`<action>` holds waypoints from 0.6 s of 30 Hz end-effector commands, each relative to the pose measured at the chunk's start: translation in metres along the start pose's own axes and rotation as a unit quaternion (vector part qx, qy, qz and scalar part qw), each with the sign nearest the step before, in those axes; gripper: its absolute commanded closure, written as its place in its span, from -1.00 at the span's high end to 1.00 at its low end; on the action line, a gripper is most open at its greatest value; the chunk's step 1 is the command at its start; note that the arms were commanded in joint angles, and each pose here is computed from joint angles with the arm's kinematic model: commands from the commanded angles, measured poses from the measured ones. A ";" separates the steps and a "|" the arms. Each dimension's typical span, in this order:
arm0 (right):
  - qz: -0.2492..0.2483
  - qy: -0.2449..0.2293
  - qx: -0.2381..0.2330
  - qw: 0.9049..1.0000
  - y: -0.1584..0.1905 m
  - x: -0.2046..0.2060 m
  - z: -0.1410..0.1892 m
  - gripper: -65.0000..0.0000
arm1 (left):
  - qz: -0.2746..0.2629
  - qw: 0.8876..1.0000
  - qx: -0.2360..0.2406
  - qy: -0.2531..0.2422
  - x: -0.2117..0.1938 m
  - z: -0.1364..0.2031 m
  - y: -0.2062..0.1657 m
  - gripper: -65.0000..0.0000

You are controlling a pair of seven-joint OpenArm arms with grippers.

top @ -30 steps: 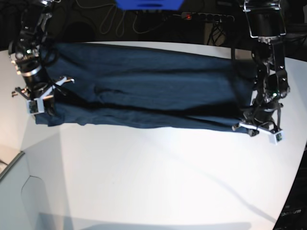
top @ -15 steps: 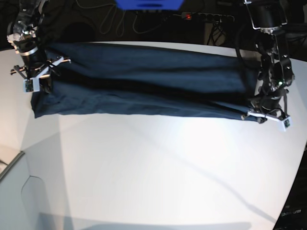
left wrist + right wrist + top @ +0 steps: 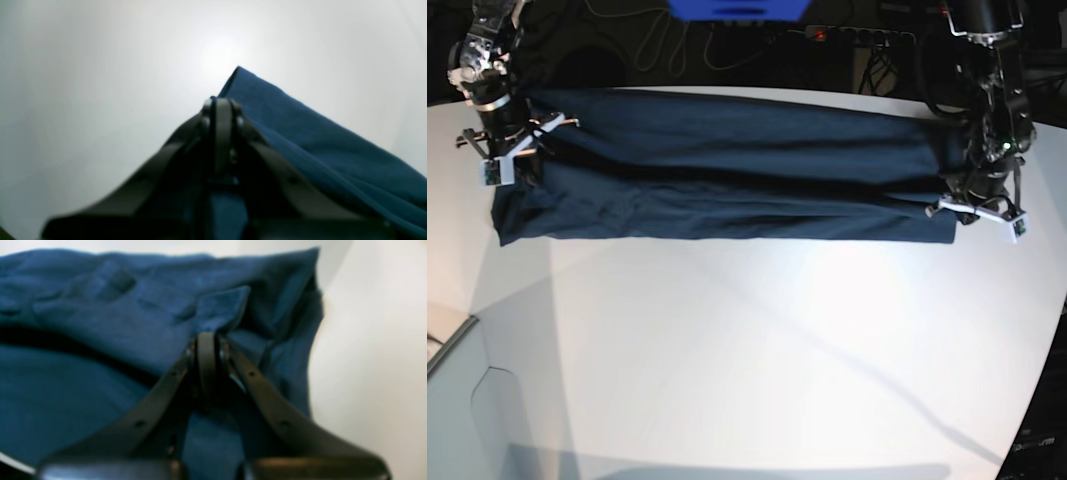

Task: Layout the t-shirt on the table in an organized manner, then fold the t-shirt properly
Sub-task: 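Adjust grips on the strip ends and tuck the edges with both grippers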

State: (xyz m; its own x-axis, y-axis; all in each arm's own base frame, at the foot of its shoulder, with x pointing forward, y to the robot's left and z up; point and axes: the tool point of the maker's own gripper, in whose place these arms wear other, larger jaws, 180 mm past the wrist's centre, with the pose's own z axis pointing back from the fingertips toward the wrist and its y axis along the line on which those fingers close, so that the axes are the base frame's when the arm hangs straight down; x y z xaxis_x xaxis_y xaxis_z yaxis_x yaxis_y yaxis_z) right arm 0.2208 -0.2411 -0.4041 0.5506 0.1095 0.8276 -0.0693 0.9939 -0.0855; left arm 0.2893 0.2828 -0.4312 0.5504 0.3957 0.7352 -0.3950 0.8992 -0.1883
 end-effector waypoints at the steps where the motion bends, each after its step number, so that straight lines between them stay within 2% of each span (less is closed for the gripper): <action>1: 0.008 -0.033 -0.004 0.999 -0.005 0.015 0.008 -1.00 | -0.007 0.999 -0.002 -0.031 0.021 0.002 0.000 -1.00; 5: 0.010 -0.051 0.002 0.999 0.000 0.015 0.016 -1.00 | -0.008 0.999 -0.003 -0.035 0.024 0.003 -0.001 -1.00; 13: -0.015 -0.016 0.003 1.000 -0.002 -0.018 0.012 -1.00 | -0.010 0.999 -0.002 -0.031 0.020 0.004 0.002 -1.00; 18: -0.014 -0.033 0.002 0.999 -0.004 -0.014 0.013 -1.00 | -0.009 1.000 0.000 -0.027 0.017 0.004 0.002 -1.00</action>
State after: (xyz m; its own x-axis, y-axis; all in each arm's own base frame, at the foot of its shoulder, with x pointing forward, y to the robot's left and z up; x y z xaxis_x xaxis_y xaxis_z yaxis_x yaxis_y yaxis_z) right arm 0.1995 -0.2425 -0.4176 0.5264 0.0766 0.8468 -0.0636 0.9967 -0.0507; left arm 0.2868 0.2836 -0.4294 0.5501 0.3889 0.7390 -0.3917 0.9017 -0.1829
